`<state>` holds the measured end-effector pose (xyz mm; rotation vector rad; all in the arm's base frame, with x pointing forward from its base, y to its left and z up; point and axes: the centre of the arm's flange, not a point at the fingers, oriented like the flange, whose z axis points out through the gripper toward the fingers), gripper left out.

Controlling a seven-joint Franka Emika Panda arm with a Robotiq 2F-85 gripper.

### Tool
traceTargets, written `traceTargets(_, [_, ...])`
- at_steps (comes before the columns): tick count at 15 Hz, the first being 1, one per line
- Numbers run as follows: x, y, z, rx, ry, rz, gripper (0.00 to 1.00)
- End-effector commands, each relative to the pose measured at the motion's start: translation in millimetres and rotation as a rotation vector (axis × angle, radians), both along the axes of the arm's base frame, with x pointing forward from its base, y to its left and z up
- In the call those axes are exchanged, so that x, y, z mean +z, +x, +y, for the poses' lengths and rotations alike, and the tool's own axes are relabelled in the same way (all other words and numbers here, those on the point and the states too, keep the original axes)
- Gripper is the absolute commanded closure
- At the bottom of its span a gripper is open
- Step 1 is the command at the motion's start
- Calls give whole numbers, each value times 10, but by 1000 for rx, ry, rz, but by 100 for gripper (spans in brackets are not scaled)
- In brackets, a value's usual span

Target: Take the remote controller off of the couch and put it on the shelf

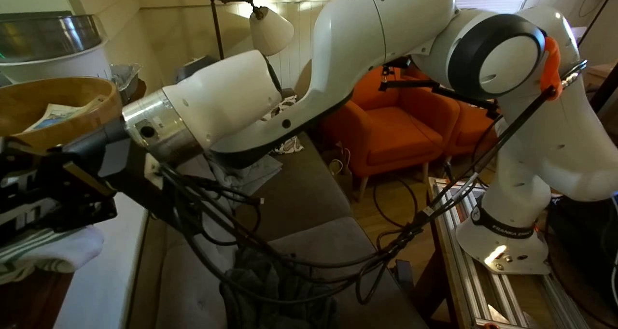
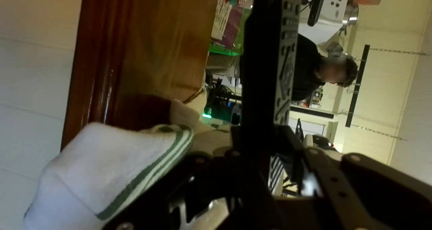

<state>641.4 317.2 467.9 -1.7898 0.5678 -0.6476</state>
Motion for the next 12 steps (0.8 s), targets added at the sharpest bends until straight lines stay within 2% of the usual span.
traceTargets(1, [352,580,217,119,17,7,93])
traceTargets(2, [328,550,218,125,27,-5,93])
traceTargets(3, [-105,-72,63,81,-1,-2,70])
traceTargets(6, [-100,-30,74,99,0,-24,70])
traceTargets(7, [-95,-21,74,100,1,-27,93])
traceTargets(12, [-320,221,241,32,-32,-30,93])
